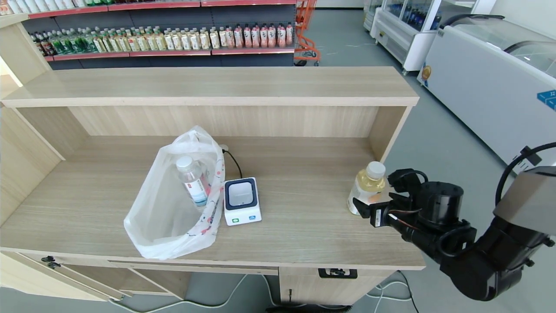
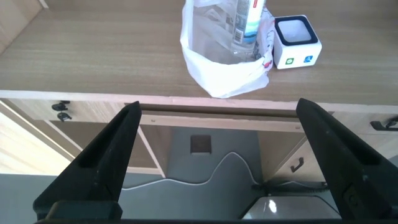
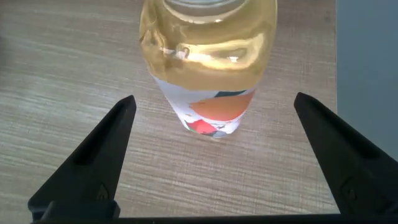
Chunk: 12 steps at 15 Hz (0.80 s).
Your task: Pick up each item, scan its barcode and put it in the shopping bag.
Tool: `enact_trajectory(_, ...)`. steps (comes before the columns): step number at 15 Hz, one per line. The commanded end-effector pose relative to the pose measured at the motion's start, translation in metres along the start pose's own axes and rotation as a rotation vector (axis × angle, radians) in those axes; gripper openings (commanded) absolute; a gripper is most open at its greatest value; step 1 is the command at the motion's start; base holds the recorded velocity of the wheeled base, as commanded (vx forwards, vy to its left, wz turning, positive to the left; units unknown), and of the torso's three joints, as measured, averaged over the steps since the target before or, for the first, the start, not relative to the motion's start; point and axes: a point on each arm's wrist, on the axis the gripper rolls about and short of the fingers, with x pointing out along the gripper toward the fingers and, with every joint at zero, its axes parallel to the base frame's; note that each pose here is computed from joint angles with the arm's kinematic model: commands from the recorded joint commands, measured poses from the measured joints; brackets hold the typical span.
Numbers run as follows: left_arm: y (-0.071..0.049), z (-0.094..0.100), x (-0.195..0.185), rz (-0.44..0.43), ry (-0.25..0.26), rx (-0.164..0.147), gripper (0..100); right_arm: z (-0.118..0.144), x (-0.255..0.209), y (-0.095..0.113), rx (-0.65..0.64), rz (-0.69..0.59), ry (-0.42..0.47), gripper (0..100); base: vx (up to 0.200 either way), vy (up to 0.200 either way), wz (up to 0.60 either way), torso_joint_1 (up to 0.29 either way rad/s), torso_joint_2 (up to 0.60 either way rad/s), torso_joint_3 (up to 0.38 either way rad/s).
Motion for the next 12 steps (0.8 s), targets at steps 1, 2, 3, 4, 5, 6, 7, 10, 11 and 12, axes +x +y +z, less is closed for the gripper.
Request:
enact_trajectory(1,0.000,0.000,0.000,0.000,0.000,0.000,100,-0.018,0.020,0.010,-0.026,0.019,0.019,100,0.000,0.000,0.00,0.000,0.00,0.000)
enact_trajectory(2,0.000,0.000,0.000,0.000,0.000,0.000,100,-0.018,0.025,0.010,-0.049,0.019,0.008,100,0.000,0.000,0.00,0.000,0.00,0.000)
enact_trajectory(3,0.000,0.000,0.000,0.000,0.000,0.000,100,-0.015,0.034,0.012,-0.071,0.019,-0.023,100,0.000,0.000,0.00,0.000,0.00,0.000)
enact_trajectory(4,0.000,0.000,0.000,0.000,0.000,0.000,100,-0.014,0.040,0.013,-0.072,0.020,-0.038,100,0.000,0.000,0.00,0.000,0.00,0.000)
enact_trajectory(5,0.000,0.000,0.000,0.000,0.000,0.000,100,-0.013,0.046,0.014,-0.072,0.018,-0.050,100,0.000,0.000,0.00,0.000,0.00,0.000)
enact_trajectory(6,0.000,0.000,0.000,0.000,0.000,0.000,100,-0.012,0.051,0.015,-0.077,0.019,-0.058,100,0.000,0.000,0.00,0.000,0.00,0.000)
enact_trajectory(7,0.000,0.000,0.000,0.000,0.000,0.000,100,-0.014,0.054,0.016,-0.089,0.019,-0.058,100,0.000,0.000,0.00,0.000,0.00,0.000)
enact_trajectory(10,0.000,0.000,0.000,0.000,0.000,0.000,100,-0.014,0.061,0.017,-0.096,0.024,-0.075,100,0.000,0.000,0.00,0.000,0.00,0.000)
enact_trajectory(11,0.000,0.000,0.000,0.000,0.000,0.000,100,-0.015,0.061,0.017,-0.098,0.025,-0.072,100,0.000,0.000,0.00,0.000,0.00,0.000)
enact_trajectory(12,0.000,0.000,0.000,0.000,-0.002,0.000,100,-0.015,0.061,0.017,-0.101,0.025,-0.072,100,0.000,0.000,0.00,0.000,0.00,0.000)
